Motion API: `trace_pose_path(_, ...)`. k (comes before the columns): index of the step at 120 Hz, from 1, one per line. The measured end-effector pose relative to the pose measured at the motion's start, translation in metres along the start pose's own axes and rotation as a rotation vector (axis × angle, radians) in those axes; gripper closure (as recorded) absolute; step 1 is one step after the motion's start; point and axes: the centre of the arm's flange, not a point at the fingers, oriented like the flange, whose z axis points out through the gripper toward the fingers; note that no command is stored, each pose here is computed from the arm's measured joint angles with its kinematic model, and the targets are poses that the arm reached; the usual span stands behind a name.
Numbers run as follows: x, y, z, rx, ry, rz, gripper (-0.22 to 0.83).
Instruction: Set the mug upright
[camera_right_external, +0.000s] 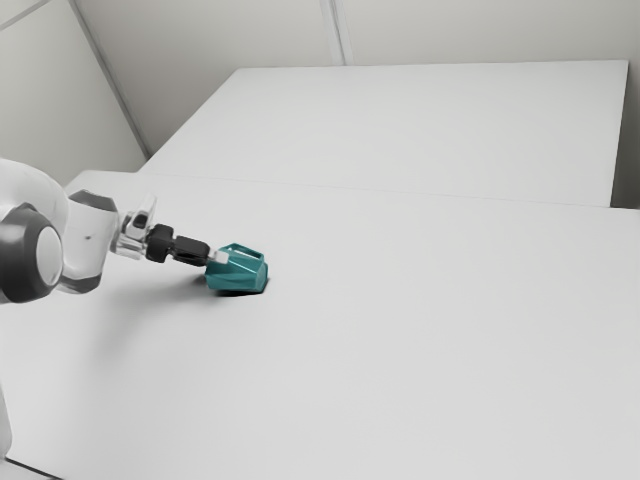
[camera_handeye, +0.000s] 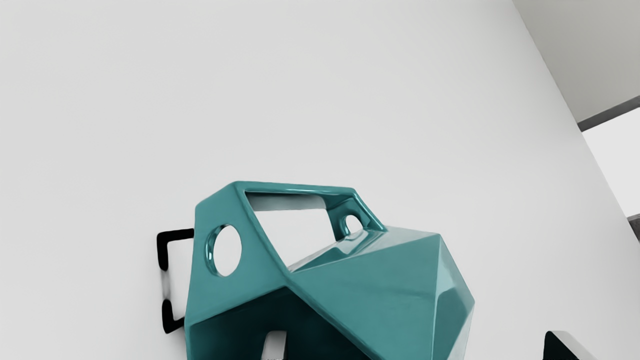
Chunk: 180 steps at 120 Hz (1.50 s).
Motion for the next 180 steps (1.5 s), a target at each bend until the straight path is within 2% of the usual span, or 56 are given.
trace_pose_path(29,-0.001,0.0,0.003,-0.02,0.017,0.001,0.25)
trace_pose_path(74,0.0,0.008,0.001,-0.082,0.037,0.009,0.61)
trace_pose_path(91,0.001,0.012,-0.001,-0.106,0.04,0.016,0.71)
trace_pose_path(123,0.01,0.034,-0.003,-0.182,0.053,0.044,0.77)
trace_pose_path(143,0.039,0.083,-0.015,-0.193,0.066,0.132,0.78)
trace_pose_path(152,0.053,0.11,-0.017,-0.154,0.026,0.182,0.79)
trace_pose_path(180,0.075,0.149,0.002,0.086,-0.204,0.277,0.79)
